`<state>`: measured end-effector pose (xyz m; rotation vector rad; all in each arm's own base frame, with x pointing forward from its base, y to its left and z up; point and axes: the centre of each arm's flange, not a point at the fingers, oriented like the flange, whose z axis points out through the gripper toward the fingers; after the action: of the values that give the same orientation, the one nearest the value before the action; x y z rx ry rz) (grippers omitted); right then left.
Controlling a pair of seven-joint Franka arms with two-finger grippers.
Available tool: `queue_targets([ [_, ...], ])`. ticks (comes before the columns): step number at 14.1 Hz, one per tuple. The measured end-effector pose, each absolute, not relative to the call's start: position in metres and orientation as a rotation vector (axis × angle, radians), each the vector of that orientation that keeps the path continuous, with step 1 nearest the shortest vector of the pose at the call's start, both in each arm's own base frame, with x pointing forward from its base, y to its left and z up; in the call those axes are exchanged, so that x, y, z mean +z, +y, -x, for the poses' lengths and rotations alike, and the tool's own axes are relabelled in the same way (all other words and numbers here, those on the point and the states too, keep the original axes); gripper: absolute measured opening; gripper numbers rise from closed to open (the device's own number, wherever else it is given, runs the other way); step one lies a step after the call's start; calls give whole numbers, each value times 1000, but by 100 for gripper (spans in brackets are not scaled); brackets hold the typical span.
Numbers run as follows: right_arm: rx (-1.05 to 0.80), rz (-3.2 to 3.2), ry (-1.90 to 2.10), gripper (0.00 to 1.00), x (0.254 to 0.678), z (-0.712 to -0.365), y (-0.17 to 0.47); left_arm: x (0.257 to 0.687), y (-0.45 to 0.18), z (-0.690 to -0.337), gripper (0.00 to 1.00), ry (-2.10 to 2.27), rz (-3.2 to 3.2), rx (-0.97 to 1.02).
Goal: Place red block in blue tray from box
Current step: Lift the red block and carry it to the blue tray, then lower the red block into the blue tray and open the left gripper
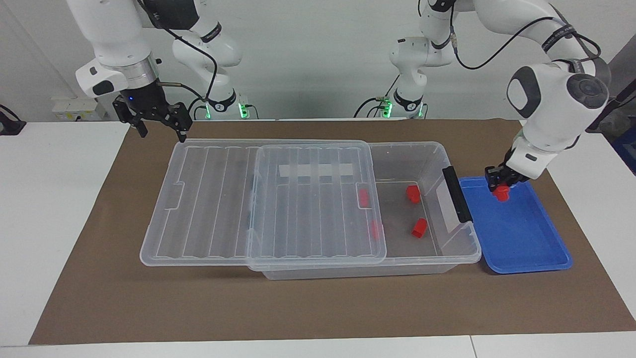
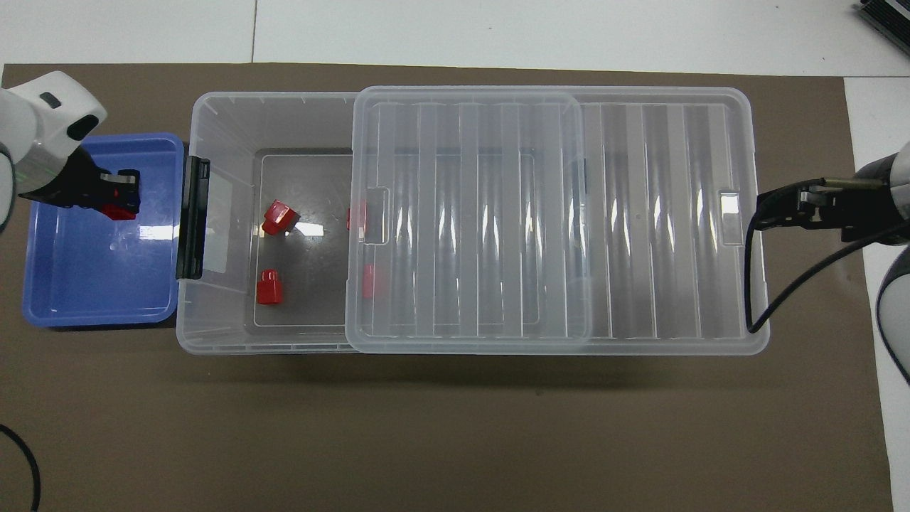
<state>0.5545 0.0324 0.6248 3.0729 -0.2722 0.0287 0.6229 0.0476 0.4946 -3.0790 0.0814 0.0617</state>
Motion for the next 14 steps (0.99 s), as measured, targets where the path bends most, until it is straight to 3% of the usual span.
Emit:
queue_targets([
  [2, 17, -3074, -275, 100, 621, -556, 32, 484, 83, -623, 34, 97, 3075, -9],
  [8, 70, -3079, -303, 96, 616, -563, 22, 376, 123, -609, 34, 164, 3049, -173],
  [14, 216, -3071, -411, 24, 550, -579, -25, 319, 106, -619, 34, 150, 3049, -237],
])
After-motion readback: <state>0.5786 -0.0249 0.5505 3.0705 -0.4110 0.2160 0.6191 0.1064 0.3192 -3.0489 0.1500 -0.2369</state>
